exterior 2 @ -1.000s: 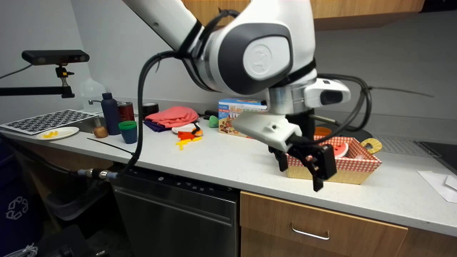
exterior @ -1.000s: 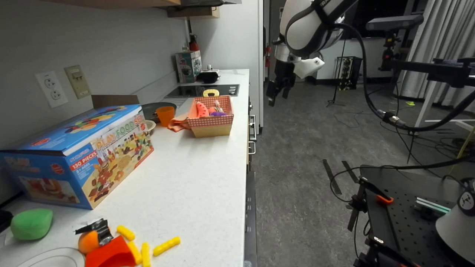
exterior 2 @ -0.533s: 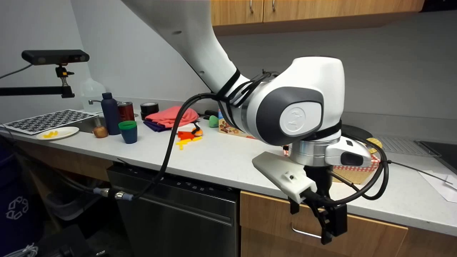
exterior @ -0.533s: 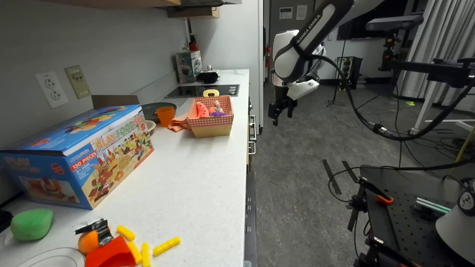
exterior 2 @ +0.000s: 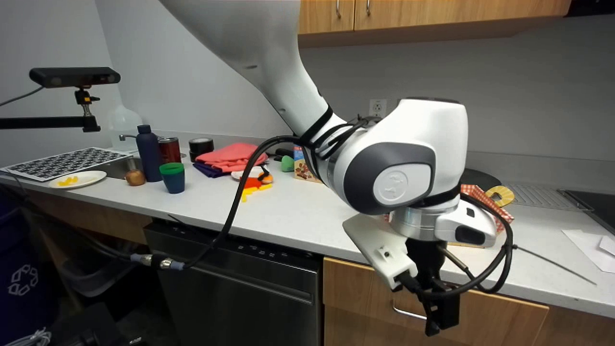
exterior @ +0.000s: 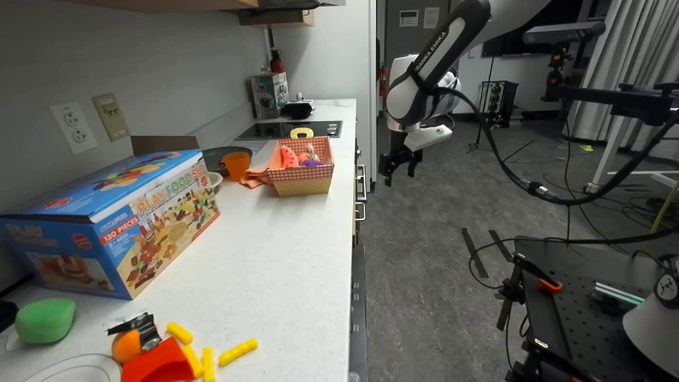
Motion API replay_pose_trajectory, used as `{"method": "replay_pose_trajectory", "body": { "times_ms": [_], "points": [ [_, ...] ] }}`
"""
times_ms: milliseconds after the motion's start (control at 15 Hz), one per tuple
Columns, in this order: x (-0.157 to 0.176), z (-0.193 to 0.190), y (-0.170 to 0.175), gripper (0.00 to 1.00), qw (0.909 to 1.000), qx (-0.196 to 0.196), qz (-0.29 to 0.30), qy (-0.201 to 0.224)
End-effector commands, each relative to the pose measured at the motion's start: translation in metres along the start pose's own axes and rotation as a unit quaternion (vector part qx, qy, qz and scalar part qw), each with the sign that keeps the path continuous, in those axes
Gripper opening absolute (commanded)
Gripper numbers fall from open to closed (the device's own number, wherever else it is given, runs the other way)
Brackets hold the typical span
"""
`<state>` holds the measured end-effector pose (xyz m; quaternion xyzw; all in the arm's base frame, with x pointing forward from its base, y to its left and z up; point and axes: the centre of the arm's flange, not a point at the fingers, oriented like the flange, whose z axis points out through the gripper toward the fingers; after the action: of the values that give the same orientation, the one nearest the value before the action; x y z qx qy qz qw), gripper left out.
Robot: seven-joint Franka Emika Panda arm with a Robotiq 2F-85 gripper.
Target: Open the drawer, pick up the plush toys, put them in the basket and close the drawer.
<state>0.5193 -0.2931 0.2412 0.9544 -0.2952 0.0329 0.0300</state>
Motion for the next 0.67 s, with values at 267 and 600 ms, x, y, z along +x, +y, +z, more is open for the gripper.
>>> {"method": "replay_pose_trajectory", "body": {
  "times_ms": [267,600],
  "points": [
    [0.023,0.072,0.044,1.00,0.9834,0.121,0.130,0.037],
    [0.015,0.072,0.046,1.00,0.9864,0.097,0.130,0.025]
  ]
}}
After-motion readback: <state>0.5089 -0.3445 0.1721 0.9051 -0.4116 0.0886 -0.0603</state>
